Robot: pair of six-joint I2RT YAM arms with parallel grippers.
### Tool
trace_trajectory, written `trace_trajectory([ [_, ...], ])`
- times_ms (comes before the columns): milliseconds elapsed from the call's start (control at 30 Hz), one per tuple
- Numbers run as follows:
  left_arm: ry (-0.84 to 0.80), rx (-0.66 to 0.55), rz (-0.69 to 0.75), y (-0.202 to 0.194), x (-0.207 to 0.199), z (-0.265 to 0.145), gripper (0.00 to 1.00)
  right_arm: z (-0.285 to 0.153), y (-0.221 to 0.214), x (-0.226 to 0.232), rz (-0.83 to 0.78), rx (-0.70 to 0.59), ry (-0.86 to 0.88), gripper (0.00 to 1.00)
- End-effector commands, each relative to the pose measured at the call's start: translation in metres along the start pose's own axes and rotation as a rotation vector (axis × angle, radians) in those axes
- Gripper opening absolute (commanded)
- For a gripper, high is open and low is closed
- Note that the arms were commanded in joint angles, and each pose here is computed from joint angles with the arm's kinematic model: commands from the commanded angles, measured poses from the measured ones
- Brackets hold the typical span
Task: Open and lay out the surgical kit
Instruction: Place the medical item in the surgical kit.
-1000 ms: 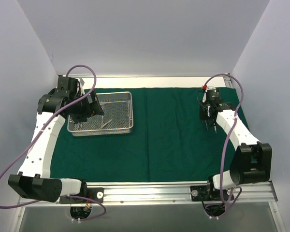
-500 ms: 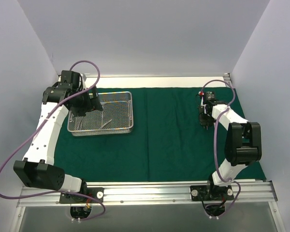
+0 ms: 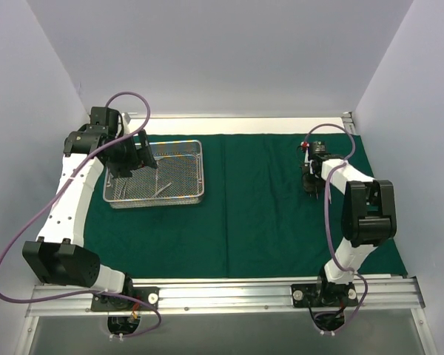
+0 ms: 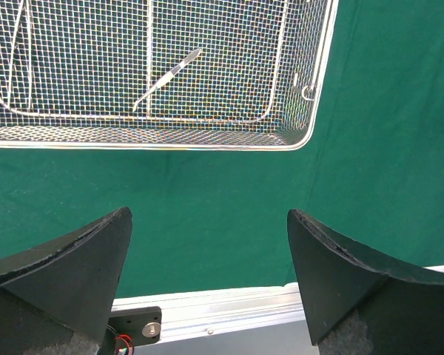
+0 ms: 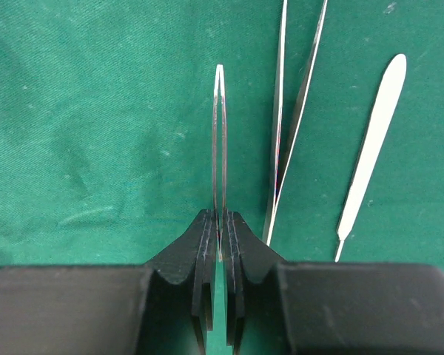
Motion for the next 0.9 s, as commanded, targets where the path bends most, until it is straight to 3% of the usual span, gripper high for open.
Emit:
trace_trajectory([
  [0,-0.037,-0.063,0.005,0.011,-0.001,-0.005,0.95,-0.003,0.008,0.001,0.005,-0.019,-0.003,0.00],
  [433,-0.023,-0.058,-0.030,0.010,0.007,-0.001,0.96,0.011,-0.001,0.005,-0.008,0.041,0.000,0.00],
  [733,-0.027,-0.057,-0.044,0.010,0.011,0.002,0.97,0.006,0.000,0.009,-0.003,0.027,0.007,0.10],
  [867,-0.020,-0.056,-0.050,0.010,0.014,0.005,0.97,0.001,0.002,0.013,0.001,-0.001,0.024,0.19],
])
Point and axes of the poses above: each gripper's point midway between its finger pads, its own z axis out along the fingers, its own x axis along the line the jaws close on, y = z × x, the point moved 10 cm from there along -z, back along the fingers, and after that the axes turned 7 degrees about z, right-handed, at the moved point
